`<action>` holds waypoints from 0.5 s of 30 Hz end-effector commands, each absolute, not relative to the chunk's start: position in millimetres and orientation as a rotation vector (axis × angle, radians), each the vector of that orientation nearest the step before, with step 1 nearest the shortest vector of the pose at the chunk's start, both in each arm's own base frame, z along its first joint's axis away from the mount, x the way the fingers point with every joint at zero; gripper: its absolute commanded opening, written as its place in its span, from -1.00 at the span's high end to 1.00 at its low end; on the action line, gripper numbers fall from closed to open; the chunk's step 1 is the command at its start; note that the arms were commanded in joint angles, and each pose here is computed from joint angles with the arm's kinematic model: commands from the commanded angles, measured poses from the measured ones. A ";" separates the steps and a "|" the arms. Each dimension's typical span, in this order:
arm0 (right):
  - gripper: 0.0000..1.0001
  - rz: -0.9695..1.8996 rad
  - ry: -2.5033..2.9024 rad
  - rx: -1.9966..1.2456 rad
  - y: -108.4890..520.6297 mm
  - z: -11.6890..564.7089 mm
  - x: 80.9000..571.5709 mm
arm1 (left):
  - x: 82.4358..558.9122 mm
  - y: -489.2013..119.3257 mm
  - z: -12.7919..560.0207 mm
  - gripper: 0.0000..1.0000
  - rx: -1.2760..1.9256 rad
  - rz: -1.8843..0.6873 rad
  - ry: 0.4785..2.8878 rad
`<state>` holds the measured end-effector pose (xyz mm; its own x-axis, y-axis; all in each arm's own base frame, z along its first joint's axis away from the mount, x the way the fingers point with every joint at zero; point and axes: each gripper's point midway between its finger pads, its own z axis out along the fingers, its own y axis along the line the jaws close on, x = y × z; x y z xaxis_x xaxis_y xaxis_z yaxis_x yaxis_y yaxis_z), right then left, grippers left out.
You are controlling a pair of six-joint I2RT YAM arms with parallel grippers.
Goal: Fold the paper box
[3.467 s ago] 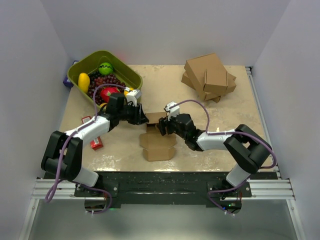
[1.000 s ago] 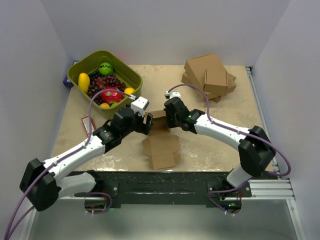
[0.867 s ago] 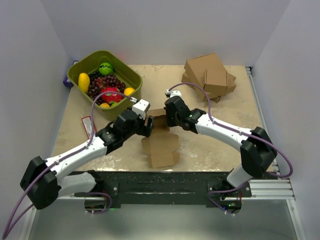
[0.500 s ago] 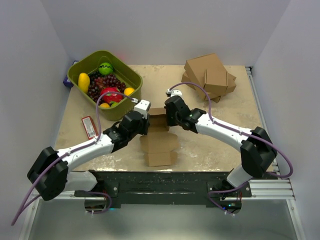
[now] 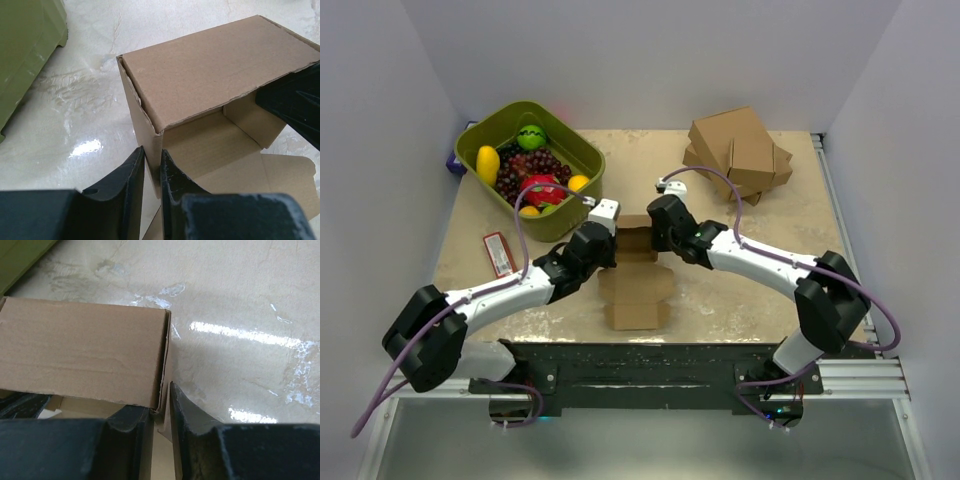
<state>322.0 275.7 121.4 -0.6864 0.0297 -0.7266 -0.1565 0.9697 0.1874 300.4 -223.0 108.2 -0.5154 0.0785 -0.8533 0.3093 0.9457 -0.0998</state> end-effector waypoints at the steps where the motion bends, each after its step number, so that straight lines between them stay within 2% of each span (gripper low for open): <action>1: 0.51 0.254 2.225 0.036 269.3 123.8 343.3 | 309.2 -236.1 126.6 0.99 0.215 -0.356 2.049; 10: 0.47 0.167 2.226 0.063 261.2 105.6 349.8 | 308.1 -239.7 126.7 1.00 0.202 -0.377 2.051; 15: 0.62 0.089 2.234 0.069 254.9 92.3 352.5 | 308.9 -242.6 130.3 1.00 0.189 -0.387 2.041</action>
<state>338.9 274.0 99.6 -0.6580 0.0704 -0.7497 -0.0770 0.9841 0.1600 300.1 -224.0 101.6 -0.5396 0.0456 -0.8407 0.2790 0.9518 -0.1274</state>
